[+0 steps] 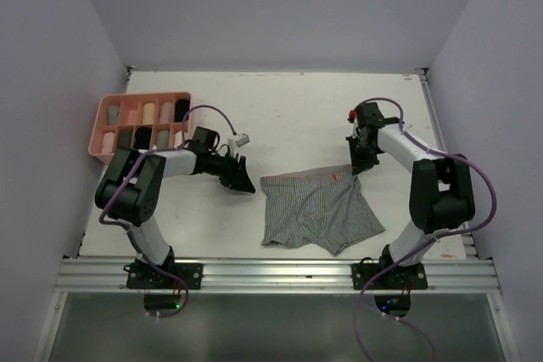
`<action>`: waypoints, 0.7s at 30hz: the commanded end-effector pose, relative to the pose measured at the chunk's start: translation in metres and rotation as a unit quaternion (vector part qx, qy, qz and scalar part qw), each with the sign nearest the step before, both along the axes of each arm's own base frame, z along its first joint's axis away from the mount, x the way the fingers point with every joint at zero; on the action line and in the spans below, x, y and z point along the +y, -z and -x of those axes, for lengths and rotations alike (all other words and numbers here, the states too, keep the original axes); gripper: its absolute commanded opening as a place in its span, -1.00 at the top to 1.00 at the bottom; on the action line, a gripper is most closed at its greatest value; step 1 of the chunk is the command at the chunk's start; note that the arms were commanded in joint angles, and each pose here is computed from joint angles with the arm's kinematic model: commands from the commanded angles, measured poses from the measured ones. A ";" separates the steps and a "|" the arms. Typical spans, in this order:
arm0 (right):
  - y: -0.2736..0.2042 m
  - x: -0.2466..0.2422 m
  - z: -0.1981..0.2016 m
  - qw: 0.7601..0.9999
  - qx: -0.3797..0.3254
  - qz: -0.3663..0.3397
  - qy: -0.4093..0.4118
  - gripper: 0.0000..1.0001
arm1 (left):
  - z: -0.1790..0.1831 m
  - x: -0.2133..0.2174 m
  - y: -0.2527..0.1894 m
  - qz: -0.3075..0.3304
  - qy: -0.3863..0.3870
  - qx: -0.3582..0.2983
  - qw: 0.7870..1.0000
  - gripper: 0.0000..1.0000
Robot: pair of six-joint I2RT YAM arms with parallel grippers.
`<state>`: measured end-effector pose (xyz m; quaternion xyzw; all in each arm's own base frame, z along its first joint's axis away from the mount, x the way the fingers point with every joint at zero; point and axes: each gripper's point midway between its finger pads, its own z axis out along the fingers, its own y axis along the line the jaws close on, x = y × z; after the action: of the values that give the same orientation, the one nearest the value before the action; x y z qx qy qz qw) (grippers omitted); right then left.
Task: Roll the underwear
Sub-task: Flatten the underwear
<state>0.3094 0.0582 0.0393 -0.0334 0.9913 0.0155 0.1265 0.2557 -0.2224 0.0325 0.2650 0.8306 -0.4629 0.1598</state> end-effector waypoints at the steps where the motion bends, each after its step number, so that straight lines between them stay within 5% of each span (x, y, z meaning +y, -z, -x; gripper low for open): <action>1: -0.041 0.004 -0.013 0.998 -0.062 -0.029 0.000 0.95 | -0.020 -0.012 -0.012 0.054 -0.015 -0.032 0.998 -0.01; 9: -0.048 0.007 -0.003 0.997 -0.055 -0.053 -0.011 1.00 | -0.064 -0.030 -0.003 0.082 -0.098 -0.003 0.992 0.13; 21: -0.054 0.008 -0.008 0.995 -0.069 -0.070 -0.010 1.00 | -0.047 -0.059 0.028 0.060 -0.086 0.054 0.993 0.29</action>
<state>0.3147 0.0639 0.0797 -0.0274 0.9806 0.0706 0.1805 0.2987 -0.2798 0.0230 0.1730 0.8112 -0.5316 0.1718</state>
